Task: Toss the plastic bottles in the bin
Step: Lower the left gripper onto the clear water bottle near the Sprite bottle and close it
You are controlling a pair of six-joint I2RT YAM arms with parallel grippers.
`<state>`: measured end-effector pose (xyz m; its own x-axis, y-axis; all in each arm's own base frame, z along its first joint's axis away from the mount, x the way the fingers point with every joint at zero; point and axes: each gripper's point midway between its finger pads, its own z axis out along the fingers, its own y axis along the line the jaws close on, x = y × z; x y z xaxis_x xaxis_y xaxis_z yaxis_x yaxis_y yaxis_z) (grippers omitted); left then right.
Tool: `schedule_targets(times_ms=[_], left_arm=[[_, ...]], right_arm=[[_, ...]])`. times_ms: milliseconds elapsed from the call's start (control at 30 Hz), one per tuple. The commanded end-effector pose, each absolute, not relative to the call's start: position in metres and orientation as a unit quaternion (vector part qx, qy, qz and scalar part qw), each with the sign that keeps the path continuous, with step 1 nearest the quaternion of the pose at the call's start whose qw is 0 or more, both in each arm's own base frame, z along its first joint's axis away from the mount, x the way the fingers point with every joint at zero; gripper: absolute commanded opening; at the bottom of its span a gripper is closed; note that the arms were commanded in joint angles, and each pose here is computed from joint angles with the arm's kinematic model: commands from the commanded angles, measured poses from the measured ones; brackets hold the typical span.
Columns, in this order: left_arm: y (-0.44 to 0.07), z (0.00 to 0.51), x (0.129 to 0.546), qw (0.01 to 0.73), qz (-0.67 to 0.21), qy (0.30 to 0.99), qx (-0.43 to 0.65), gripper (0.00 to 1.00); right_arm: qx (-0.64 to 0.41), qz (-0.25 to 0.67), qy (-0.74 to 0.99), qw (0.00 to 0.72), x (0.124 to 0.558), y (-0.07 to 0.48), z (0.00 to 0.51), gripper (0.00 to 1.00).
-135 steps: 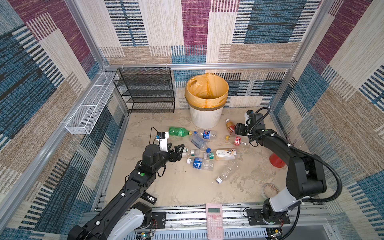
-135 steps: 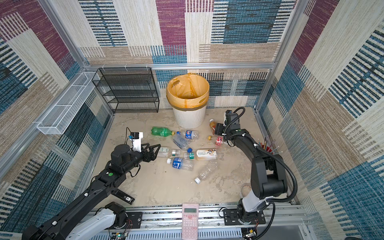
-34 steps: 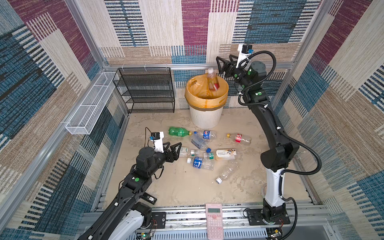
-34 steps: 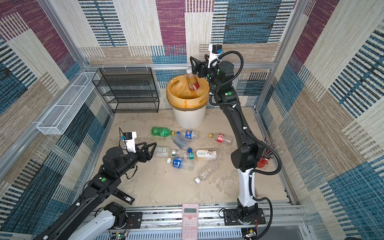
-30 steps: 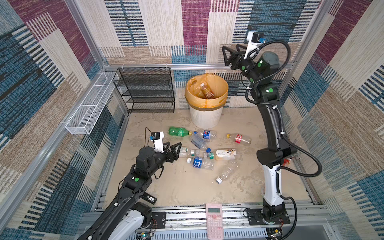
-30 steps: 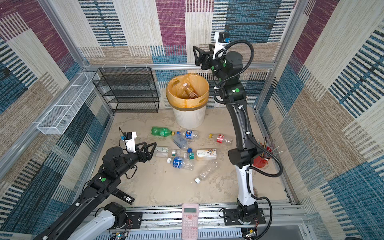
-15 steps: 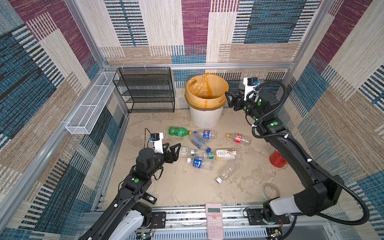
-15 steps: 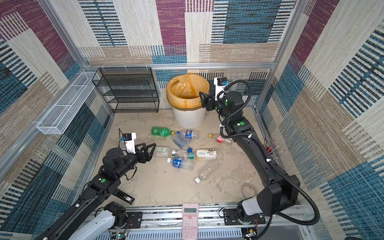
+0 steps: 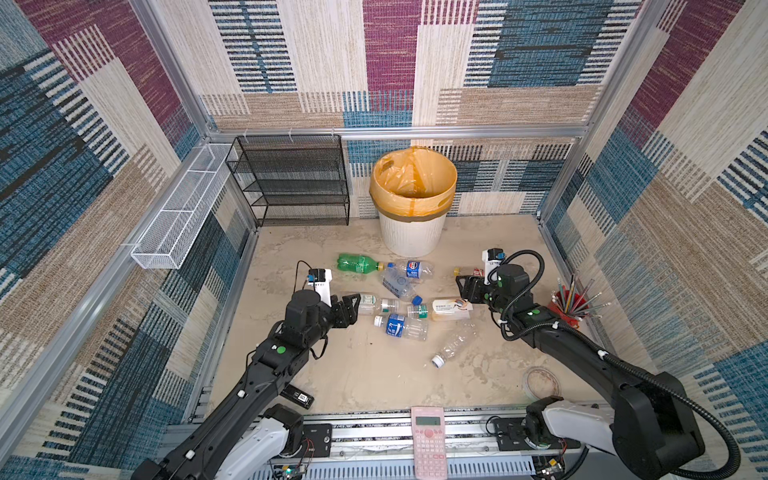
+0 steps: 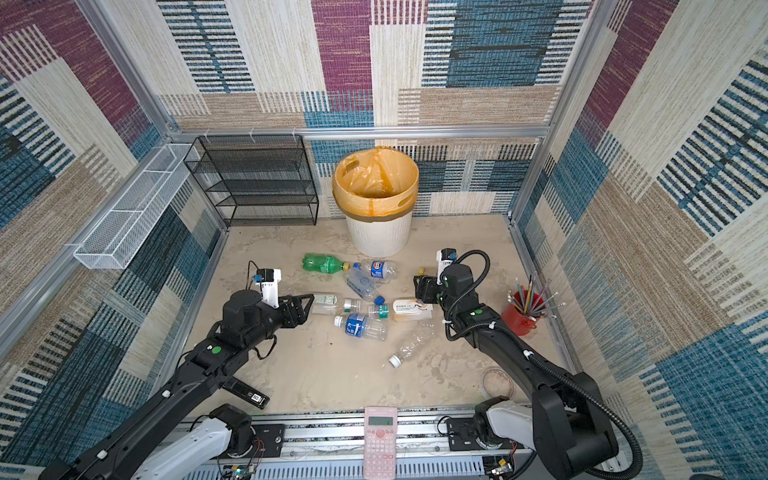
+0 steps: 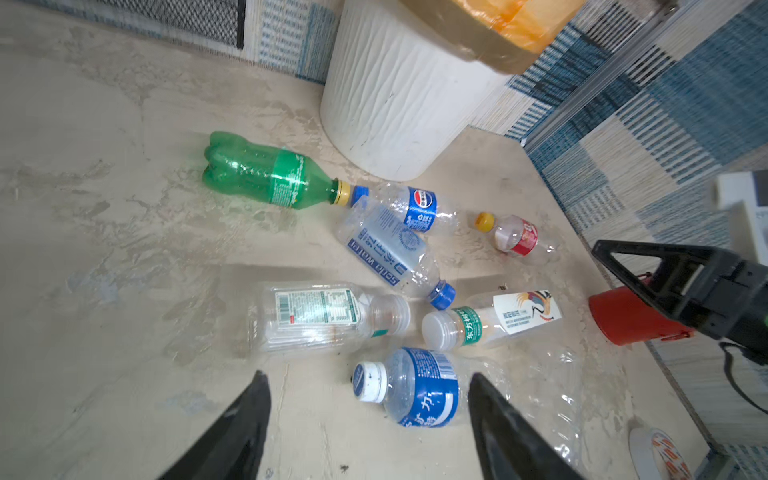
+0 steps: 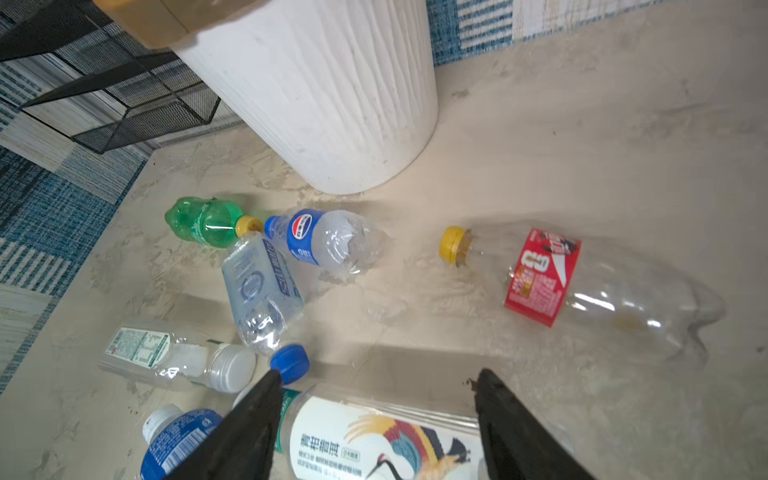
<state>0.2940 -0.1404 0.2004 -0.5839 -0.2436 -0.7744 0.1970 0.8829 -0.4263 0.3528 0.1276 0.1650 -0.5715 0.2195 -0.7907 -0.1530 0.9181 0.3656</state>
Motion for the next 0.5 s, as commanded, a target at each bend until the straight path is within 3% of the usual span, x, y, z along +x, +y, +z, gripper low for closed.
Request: schedule_targets(times_ms=[0, 300, 467], left_arm=[[-0.130, 0.176, 0.292, 0.393, -0.210, 0.893, -0.065, 0.71], [-0.150, 0.145, 0.291, 0.267, -0.248, 0.918, -0.155, 0.64], [-0.143, 0.127, 0.288, 0.201, -0.231, 0.910, -0.281, 0.65]], right_arm=[[0.037, 0.199, 0.863, 0.464, 0.345, 0.121, 0.160, 0.75], [0.040, 0.190, 0.868, 0.457, 0.326, 0.112, 0.143, 0.75], [0.033, 0.196, 0.862, 0.465, 0.323, 0.113, 0.145, 0.76]])
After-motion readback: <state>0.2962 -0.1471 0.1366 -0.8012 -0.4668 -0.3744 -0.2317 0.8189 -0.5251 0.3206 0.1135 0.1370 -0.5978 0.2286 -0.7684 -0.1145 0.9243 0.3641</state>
